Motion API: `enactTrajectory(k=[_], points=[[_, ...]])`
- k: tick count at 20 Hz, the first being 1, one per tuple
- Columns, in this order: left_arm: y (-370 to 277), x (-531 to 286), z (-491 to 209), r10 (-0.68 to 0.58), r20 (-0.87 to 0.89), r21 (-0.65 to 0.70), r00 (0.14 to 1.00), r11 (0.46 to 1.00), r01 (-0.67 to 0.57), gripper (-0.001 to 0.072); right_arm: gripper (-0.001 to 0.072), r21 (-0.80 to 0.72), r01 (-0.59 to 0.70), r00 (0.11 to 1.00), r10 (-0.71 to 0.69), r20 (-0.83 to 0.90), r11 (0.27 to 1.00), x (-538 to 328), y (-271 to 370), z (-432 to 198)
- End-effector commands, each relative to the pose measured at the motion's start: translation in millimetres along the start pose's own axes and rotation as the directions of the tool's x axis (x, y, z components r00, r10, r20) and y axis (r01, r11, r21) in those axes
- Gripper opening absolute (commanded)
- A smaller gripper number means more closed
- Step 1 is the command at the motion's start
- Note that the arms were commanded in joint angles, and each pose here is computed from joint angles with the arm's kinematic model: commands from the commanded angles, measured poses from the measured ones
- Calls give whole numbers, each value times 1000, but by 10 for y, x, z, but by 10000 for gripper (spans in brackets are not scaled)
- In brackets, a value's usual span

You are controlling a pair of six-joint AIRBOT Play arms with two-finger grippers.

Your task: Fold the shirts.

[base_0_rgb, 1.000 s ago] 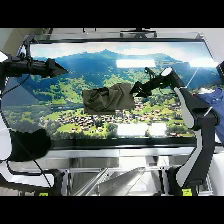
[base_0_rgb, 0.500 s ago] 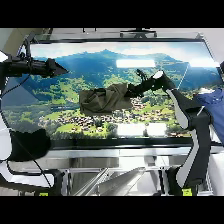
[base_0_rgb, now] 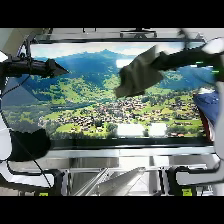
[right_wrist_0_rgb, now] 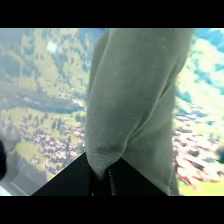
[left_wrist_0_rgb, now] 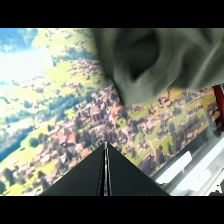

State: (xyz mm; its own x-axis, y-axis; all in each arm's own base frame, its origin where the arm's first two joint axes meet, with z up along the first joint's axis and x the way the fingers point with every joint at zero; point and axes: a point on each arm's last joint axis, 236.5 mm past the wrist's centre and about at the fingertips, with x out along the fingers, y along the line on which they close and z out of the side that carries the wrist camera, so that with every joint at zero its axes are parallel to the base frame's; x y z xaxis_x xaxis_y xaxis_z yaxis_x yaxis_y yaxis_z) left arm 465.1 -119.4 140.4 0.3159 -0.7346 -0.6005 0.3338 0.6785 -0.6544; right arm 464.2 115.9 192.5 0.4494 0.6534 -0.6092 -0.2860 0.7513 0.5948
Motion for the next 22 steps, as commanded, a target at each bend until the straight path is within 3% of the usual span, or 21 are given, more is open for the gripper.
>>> enactTrajectory(k=[1,6,11,15,18,20,22], points=[[-26,2,-65,-11,-27,-18,1000,1000,10,0,17,-16,111,989,-108,103,994,-1060,157,-102],[-40,0,-102,-17,-43,-35,999,999,15,0,18,156,246,935,-276,222,957,-1944,-348,-165],[-37,1,-94,-15,-40,-35,999,999,14,0,18,351,286,869,-396,298,892,-2340,-1231,-37],[-15,3,-39,-6,-17,-35,1000,999,5,0,17,392,182,782,-374,499,902,-2368,-1747,567],[7,3,16,4,7,-34,1000,999,-3,0,17,376,55,654,-318,686,925,-2726,-1783,1032],[10,4,12,4,6,-35,1000,999,-4,0,17,438,25,619,-358,699,899,-2971,-1918,974],[10,4,12,4,5,-35,1000,999,-4,0,17,562,3,641,-433,633,827,-3143,-2182,649]])
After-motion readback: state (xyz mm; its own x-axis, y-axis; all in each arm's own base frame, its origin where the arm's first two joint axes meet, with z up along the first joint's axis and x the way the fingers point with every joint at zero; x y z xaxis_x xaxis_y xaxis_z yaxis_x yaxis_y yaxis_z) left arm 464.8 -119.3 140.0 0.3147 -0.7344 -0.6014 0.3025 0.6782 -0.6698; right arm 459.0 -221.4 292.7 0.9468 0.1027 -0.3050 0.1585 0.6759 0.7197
